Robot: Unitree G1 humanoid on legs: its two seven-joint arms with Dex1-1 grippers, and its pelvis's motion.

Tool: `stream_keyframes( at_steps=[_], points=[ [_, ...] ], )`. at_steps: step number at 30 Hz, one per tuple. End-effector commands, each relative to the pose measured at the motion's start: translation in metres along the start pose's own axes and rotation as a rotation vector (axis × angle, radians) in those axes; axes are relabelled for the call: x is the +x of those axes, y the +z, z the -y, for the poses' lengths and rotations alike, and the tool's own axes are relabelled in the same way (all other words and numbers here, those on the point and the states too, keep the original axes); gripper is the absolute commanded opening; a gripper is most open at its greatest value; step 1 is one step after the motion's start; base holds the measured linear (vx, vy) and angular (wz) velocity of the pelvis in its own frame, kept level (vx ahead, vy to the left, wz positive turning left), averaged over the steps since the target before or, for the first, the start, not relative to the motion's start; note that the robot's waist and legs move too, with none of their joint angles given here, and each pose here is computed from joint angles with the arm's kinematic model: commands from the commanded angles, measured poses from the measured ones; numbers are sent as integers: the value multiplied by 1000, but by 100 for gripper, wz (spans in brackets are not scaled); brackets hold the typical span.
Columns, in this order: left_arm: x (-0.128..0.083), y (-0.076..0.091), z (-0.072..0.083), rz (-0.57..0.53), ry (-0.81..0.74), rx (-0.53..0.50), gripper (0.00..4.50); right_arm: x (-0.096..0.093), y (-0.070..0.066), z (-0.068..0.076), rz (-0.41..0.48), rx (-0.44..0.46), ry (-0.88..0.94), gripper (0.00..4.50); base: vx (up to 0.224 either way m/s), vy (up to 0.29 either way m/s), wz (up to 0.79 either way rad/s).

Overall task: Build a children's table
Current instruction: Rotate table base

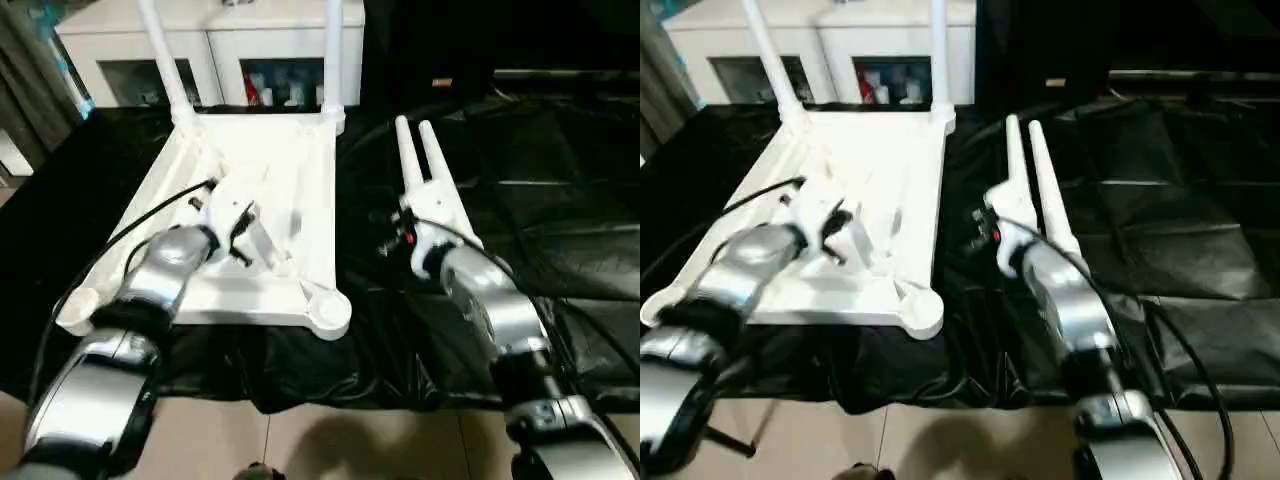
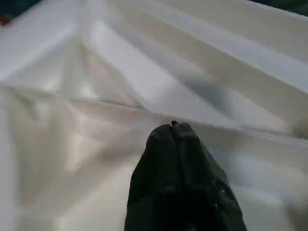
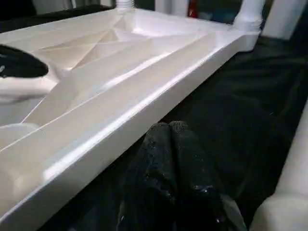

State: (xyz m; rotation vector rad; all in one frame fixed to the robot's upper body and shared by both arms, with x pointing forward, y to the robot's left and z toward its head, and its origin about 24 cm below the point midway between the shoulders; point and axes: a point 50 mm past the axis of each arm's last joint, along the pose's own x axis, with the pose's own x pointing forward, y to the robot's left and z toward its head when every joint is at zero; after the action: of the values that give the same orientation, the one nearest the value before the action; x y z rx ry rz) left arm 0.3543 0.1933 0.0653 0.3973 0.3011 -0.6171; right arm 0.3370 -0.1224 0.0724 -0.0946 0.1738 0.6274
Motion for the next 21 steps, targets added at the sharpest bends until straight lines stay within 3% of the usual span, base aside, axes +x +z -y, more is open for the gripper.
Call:
stream_keyframes(
  at_steps=[1, 3, 4, 6, 9, 13, 17, 21],
  points=[
    [-10, 10, 4, 58, -120, 12, 0, 0, 8, -5, 31, 1, 29, 3, 0, 0, 0],
    [-22, 10, 12, 76, -217, 11, 0, -3, 11, -7, 44, 1, 59, 3, 0, 0, 0],
    [-40, 12, 24, 91, -369, 17, 0, -8, 15, -9, 59, -11, 104, 3, 0, 0, 0],
    [-50, 14, 31, 90, -450, 7, 0, -11, 17, -9, 59, -26, 138, 3, 0, 0, 0],
    [-74, 13, 49, 28, -669, 2, 0, -26, 19, -13, 24, -92, 284, 3, 0, 0, 0],
    [-75, 5, 55, -33, -676, 12, 0, -38, 17, -17, -31, -143, 390, 3, 0, 0, 0],
    [-59, -16, 44, -114, -464, 26, 0, -43, 13, -16, -62, -156, 386, 3, 0, 0, 0],
    [-56, -24, 40, -143, -450, 12, 0, -44, 13, -14, -69, -159, 368, 3, 0, 0, 0]
  ],
)
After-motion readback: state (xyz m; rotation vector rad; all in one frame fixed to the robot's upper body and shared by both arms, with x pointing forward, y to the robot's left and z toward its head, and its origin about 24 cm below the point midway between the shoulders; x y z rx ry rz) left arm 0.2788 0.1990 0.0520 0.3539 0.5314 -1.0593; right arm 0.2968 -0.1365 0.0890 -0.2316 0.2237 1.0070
